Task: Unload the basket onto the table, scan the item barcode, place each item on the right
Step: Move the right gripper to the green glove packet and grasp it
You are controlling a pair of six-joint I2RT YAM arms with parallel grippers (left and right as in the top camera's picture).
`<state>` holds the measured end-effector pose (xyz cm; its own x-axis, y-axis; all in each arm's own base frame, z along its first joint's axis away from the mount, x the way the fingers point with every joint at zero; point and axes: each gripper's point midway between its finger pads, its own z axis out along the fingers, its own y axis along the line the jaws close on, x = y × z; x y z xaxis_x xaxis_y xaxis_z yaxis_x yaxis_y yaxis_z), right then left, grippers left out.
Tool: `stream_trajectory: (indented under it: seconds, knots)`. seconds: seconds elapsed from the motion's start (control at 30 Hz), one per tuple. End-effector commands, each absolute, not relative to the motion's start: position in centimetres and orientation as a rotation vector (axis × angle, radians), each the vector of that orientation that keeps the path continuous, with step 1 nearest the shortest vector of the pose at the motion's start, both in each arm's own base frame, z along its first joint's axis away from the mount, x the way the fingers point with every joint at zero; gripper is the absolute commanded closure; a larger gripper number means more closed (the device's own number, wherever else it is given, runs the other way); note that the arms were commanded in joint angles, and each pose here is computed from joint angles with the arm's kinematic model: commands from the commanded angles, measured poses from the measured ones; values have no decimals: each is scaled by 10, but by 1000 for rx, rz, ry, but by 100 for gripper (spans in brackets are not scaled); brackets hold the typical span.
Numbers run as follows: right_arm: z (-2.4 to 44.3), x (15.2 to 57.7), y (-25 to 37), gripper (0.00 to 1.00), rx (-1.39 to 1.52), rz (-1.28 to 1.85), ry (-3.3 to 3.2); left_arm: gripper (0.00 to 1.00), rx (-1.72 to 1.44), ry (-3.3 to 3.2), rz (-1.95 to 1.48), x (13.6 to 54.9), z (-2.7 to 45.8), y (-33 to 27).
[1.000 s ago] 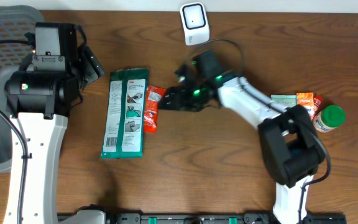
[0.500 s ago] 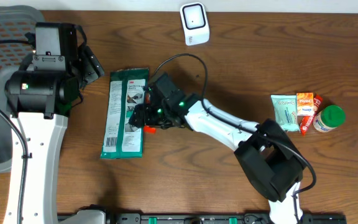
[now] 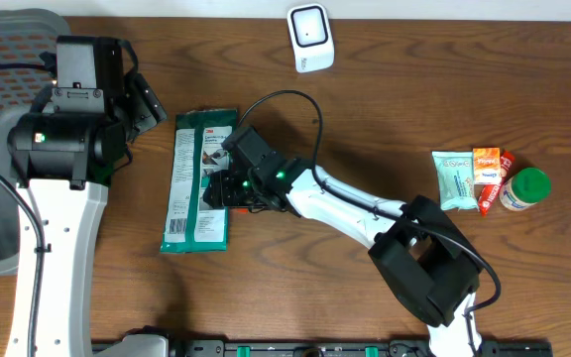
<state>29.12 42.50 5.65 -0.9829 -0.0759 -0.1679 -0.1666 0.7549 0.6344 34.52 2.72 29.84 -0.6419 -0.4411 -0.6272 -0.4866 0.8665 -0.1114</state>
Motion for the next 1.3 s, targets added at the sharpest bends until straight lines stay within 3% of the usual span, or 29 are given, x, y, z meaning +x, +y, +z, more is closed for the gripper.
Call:
stream_trajectory:
  seconds: [0.0,0.47,0.8,1.27]
  knots:
    - [57,288,426,43,-189,1001,2806,13,-674,2346,102,346,303,31]
    - [42,289,423,43,-181,971,2769,13,-674,2346,102,346,303,31]
    - [45,280,440,51,-265,1172,2668,13,-674,2346,102,346,303,31]
    - [43,284,438,61,-252,1151,2654,13,-674,2346,102,346,303,31]
